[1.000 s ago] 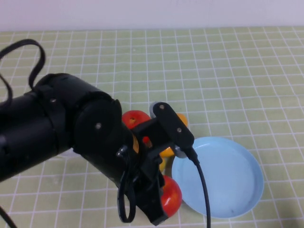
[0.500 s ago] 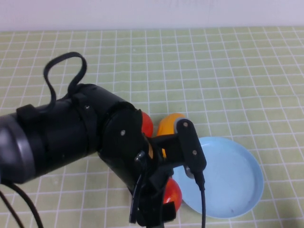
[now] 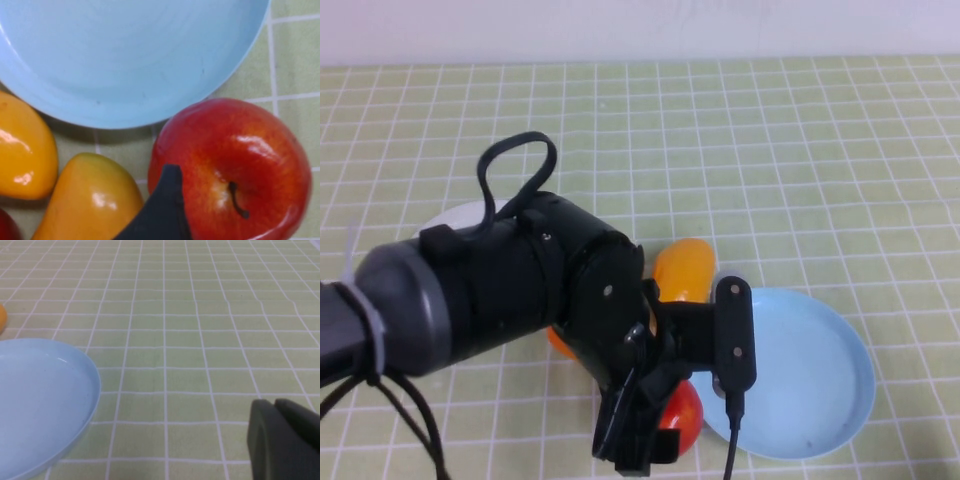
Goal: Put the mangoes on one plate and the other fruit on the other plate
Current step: Put one type of fruit in the left plate
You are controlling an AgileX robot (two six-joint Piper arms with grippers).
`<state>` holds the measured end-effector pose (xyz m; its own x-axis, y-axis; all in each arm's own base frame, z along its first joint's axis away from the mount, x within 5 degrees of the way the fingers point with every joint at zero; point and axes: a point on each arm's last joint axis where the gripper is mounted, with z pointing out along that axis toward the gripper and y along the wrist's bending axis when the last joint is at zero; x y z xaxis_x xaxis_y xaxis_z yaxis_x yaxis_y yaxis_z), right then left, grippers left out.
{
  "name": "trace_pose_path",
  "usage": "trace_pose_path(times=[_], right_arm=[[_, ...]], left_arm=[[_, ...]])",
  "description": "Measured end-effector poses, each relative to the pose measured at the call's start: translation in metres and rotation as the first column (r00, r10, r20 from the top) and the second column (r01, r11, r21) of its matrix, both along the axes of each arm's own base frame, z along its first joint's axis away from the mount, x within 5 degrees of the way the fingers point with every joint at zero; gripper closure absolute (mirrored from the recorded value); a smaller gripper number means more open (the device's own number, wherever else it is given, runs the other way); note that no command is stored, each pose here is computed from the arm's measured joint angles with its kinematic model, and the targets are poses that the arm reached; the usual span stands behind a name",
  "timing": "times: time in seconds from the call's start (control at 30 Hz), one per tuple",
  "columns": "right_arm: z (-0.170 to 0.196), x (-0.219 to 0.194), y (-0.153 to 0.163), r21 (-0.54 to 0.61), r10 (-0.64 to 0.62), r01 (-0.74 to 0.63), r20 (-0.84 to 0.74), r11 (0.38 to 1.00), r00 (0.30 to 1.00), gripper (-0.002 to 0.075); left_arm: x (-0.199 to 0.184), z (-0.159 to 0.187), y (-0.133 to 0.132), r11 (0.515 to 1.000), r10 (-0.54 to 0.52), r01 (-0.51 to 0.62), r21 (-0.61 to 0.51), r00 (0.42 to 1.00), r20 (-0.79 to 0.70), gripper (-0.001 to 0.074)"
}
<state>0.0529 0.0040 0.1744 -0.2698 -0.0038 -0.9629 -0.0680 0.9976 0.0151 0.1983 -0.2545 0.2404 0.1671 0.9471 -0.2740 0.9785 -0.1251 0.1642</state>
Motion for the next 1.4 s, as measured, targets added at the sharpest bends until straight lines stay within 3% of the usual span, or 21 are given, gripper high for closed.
trace_pose_path(times=[0.7, 0.9, 1.1, 1.27, 1.4], right_arm=[[0.000, 0.000, 0.000, 0.000, 0.000, 0.000, 0.000, 1.000, 1.000, 0.0743], [0.000, 0.000, 0.000, 0.000, 0.000, 0.000, 0.000, 1.000, 1.000, 0.0743], [0.000, 0.000, 0.000, 0.000, 0.000, 0.000, 0.000, 1.000, 1.000, 0.0743], [0.000, 0.000, 0.000, 0.000, 0.000, 0.000, 0.000, 1.000, 1.000, 0.0743], [0.000, 0.000, 0.000, 0.000, 0.000, 0.000, 0.000, 1.000, 1.000, 0.0743]], left_arm=[[0.012, -0.023, -0.009, 0.999, -0.015, 0.014, 0.032, 1.000, 0.025, 0.0066], [0.011, -0.024, -0.010, 0.999, -0.016, 0.015, 0.033, 1.000, 0.024, 0.0155], [0.011, -0.023, -0.010, 0.999, -0.015, 0.014, 0.035, 1.000, 0.022, 0.0154], [0.006, -0.004, -0.004, 1.000, 0.009, -0.010, 0.011, 0.999, 0.031, 0.0154], [0.016, 0.031, 0.009, 0.989, 0.131, -0.127, -0.080, 0.990, 0.055, 0.0154]])
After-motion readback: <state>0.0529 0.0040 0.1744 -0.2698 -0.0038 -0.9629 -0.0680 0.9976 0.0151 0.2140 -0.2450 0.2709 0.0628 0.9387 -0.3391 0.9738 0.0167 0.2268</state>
